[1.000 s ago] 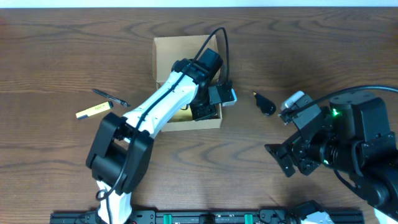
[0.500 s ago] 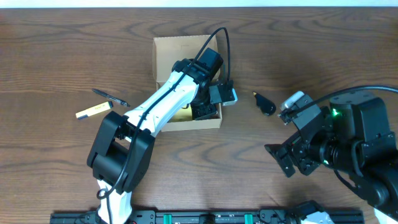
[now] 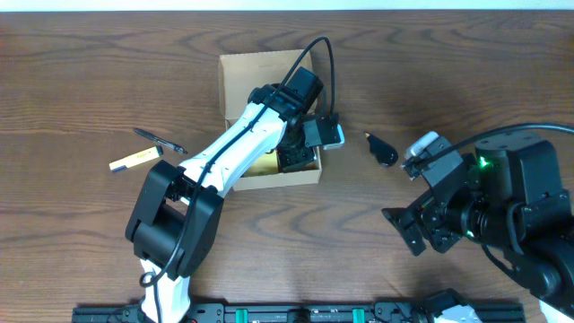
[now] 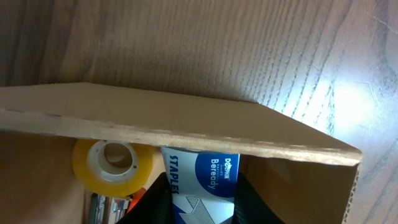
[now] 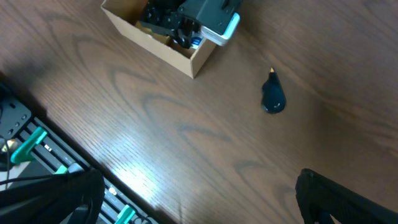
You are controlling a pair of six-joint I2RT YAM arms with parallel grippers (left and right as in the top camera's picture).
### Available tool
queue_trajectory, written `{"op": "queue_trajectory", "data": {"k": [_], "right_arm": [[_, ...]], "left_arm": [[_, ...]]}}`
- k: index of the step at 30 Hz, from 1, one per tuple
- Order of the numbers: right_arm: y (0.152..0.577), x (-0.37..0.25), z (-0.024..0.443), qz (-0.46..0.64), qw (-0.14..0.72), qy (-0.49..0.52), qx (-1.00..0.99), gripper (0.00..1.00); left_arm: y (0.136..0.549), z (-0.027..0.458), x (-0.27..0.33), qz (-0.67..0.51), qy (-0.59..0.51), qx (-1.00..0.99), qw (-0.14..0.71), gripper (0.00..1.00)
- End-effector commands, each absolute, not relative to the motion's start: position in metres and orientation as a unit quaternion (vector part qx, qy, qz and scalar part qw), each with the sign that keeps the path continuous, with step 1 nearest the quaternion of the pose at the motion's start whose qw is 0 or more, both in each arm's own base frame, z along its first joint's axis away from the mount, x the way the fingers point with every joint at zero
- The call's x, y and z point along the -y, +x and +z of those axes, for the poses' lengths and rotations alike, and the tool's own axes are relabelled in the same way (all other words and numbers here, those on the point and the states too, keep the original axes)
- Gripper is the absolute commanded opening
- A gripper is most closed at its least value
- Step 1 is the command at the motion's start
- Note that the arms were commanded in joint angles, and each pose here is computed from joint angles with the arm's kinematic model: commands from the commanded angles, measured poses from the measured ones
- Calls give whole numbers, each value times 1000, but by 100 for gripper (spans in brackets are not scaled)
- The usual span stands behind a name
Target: Pack container
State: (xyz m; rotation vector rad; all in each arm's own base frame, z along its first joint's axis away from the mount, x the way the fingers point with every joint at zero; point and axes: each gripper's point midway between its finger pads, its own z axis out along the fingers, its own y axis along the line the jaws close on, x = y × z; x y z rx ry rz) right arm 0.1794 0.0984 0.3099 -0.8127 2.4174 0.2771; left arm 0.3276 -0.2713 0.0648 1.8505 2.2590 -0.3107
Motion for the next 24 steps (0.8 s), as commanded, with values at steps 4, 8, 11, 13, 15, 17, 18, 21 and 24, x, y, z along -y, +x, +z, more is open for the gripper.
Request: {"op": "queue_trajectory", "data": {"k": [4,8,11,13,15,17,18,21,24], "right_arm": [[177,-101,310,108,285,-314,-899,99],[177,-101,310,108,285,-314,-899,99],[177,-101,310,108,285,-314,-899,99],[177,-101,310,108,285,-314,-899,99],[177,-101,310,108,285,-314,-899,99],[177,-101,310,108,285,-314,-899,99],[177,-101,310,108,285,-314,-899,99],[177,-101,310,108,285,-314,-899,99],[177,-101,310,108,285,-314,-899,99]], "left_arm": [[331,55,275,-105,634,-760,100,6],[331,51,275,-105,634,-760,97,6],[331,51,275,-105,634,-760,97,6],[331,51,275,-105,634,-760,97,6],[332,51,275,-105,634,-760,98,6],[332,50,275,-105,634,-760,97,6],[332,50,275,-105,634,-760,96,6],[332,49,275,-105,634,-760,95,7],[332,49,275,-105,634,-760,96,11]]}}
